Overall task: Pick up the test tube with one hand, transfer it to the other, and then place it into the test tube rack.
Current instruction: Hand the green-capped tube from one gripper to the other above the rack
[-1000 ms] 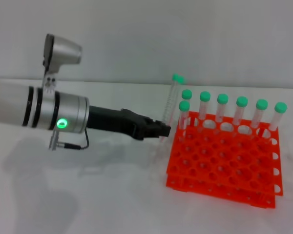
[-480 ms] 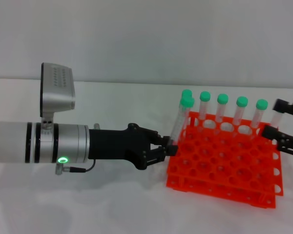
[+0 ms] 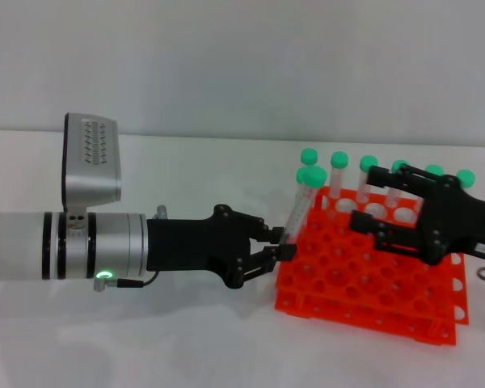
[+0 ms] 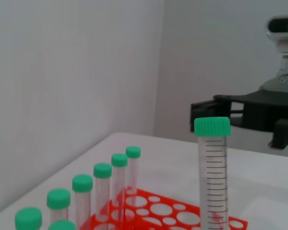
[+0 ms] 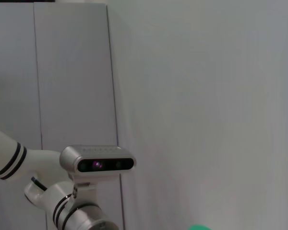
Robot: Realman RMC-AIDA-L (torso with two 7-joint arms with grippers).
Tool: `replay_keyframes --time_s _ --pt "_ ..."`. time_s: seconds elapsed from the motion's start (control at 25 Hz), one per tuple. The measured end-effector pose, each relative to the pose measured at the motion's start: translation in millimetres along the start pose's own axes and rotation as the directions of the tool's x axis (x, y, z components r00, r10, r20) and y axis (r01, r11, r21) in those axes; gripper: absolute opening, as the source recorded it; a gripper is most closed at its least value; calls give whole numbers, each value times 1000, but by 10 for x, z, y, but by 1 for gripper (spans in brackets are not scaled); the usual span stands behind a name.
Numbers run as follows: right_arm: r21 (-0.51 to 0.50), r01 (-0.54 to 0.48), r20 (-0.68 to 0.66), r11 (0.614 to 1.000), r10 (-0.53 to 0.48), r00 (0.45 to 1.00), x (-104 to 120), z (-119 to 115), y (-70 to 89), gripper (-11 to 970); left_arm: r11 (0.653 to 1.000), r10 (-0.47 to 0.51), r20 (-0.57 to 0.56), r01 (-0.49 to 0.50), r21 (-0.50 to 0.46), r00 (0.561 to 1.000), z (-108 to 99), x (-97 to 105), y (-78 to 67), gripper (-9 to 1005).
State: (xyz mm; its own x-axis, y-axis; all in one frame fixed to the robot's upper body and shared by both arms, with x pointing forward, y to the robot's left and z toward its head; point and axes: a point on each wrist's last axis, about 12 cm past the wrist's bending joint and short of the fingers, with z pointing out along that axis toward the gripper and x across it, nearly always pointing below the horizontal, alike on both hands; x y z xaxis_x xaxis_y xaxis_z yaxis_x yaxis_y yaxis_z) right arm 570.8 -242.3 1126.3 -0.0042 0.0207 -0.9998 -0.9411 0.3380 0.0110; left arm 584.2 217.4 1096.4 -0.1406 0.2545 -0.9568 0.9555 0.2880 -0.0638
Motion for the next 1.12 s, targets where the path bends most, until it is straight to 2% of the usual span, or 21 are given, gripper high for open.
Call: replay_keyframes --time_s 0.36,0.64,0.84,1.04,1.12 --pt "-61 -10 -49 998 7 999 13 392 36 772 998 57 26 -57 3 998 28 6 -27 193" --pt "-63 -3 -43 998 0 999 39 429 75 776 998 69 29 -69 7 997 43 -3 -31 193" --pt "-51 -6 -38 999 4 999 61 422 82 735 997 73 28 -74 15 997 66 -17 -31 195" --pt "-56 -7 -46 998 4 999 80 454 100 538 997 77 25 -77 15 997 72 -21 -27 198" --pt "-56 -8 -45 998 5 999 81 458 102 504 997 77 25 -78 16 997 73 -21 -28 199"
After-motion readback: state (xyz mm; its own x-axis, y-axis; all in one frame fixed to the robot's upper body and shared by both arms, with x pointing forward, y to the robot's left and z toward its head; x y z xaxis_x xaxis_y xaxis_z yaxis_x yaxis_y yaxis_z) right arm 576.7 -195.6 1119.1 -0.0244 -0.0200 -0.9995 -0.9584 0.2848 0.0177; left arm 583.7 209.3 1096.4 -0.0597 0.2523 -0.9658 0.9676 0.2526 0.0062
